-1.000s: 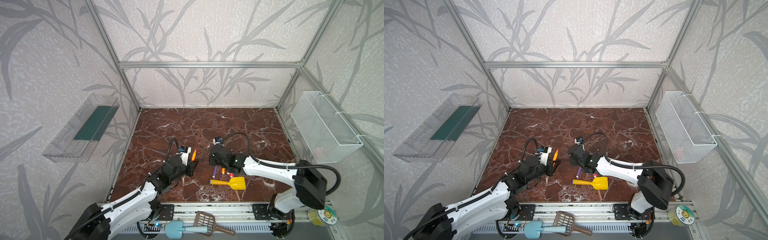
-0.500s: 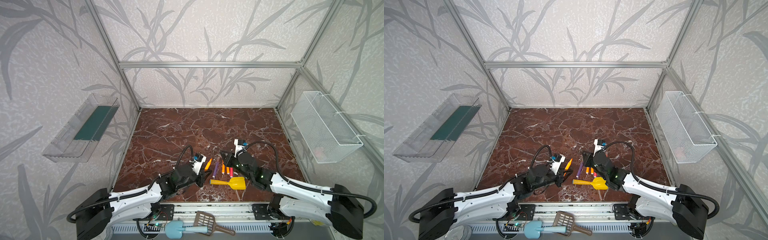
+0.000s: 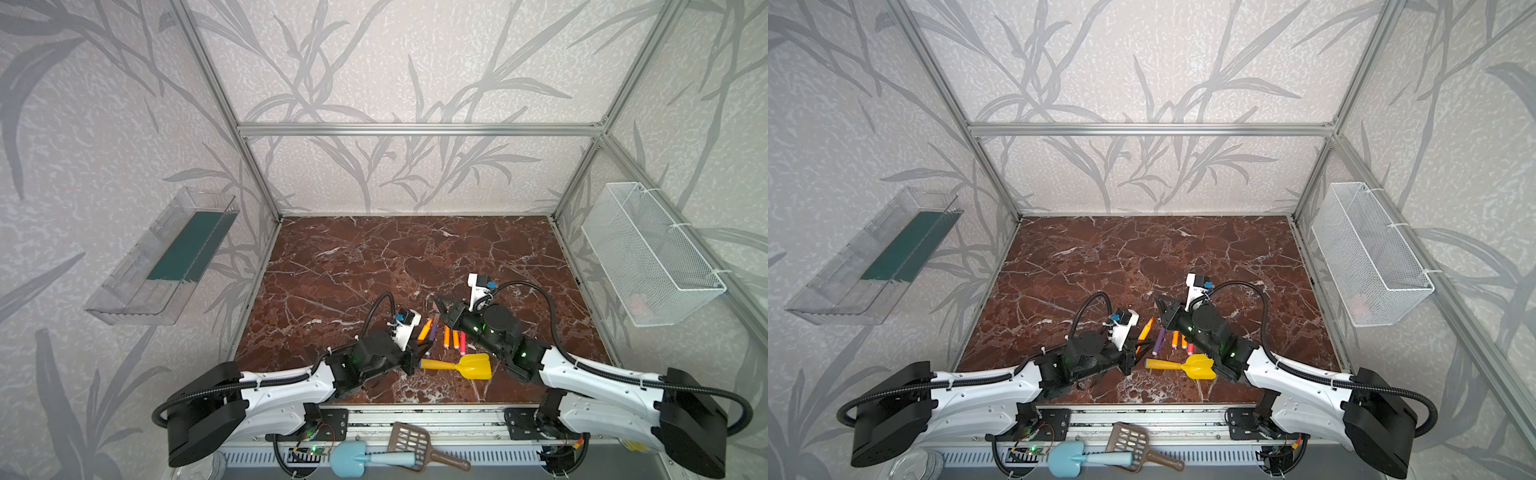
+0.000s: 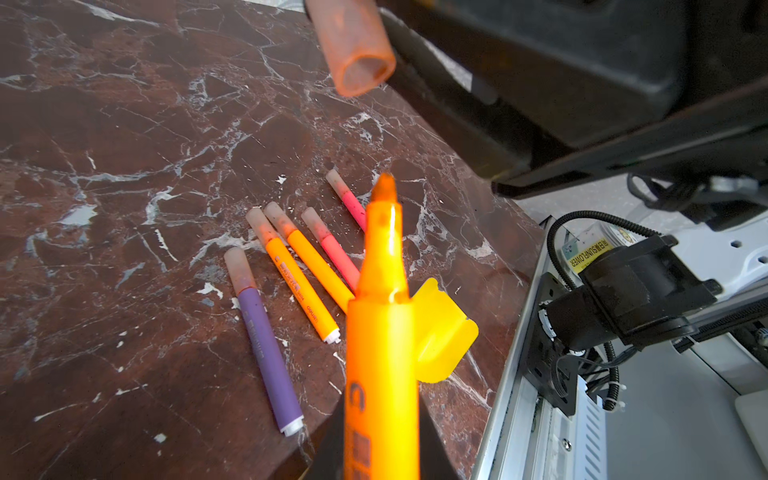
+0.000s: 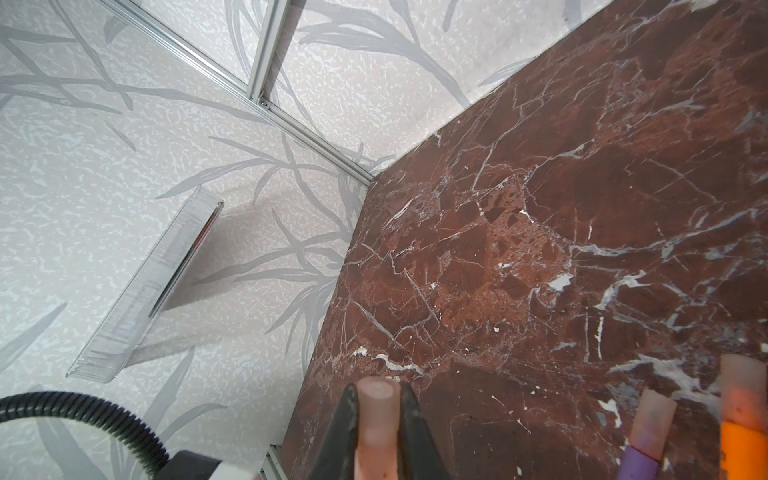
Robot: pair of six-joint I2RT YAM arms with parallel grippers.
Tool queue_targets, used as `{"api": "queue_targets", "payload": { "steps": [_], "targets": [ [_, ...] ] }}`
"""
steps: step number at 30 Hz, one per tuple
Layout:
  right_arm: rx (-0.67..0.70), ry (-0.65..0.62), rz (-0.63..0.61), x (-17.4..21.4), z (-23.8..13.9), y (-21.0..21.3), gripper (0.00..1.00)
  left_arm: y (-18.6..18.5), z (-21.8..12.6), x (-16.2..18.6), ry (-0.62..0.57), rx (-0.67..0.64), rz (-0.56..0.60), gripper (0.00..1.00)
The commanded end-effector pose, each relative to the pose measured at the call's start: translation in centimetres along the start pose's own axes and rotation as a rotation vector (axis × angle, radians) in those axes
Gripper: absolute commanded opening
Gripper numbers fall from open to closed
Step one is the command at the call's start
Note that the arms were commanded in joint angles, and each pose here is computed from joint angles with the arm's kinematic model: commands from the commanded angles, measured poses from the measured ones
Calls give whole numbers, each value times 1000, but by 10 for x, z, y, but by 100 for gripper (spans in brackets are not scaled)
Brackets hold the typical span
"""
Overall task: Insert the pens into the pen caps
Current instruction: 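Bring the pink cap toward the orange marker held upright by the left gripper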
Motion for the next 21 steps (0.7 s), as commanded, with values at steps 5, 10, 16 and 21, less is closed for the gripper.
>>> {"api": "queue_targets", "payload": {
  "steps": [5,10,16,21],
  "targets": [
    [-45,-1,3,7,0,10,0,-1,1,-19,-63,-42,-22,0],
    [-44,17,2,13,4,9,0,-1,2,-19,-63,-41,-27,0],
    [-25,16,0,15,4,4,0,0,1,-18,-63,-45,-27,0],
    [-42,30,-3,19,3,6,0,2,1,-19,-68,-61,-35,0]
  ]
}}
Point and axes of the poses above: each gripper's point midway between its finger pads, its own z axis out along the fingers, its own y axis along the line the jaws close on, x = y × z, the point moved 5 cm from there along -z, back along the fingers, and after that the axes turned 2 degrees about z, right-handed, at the moved point
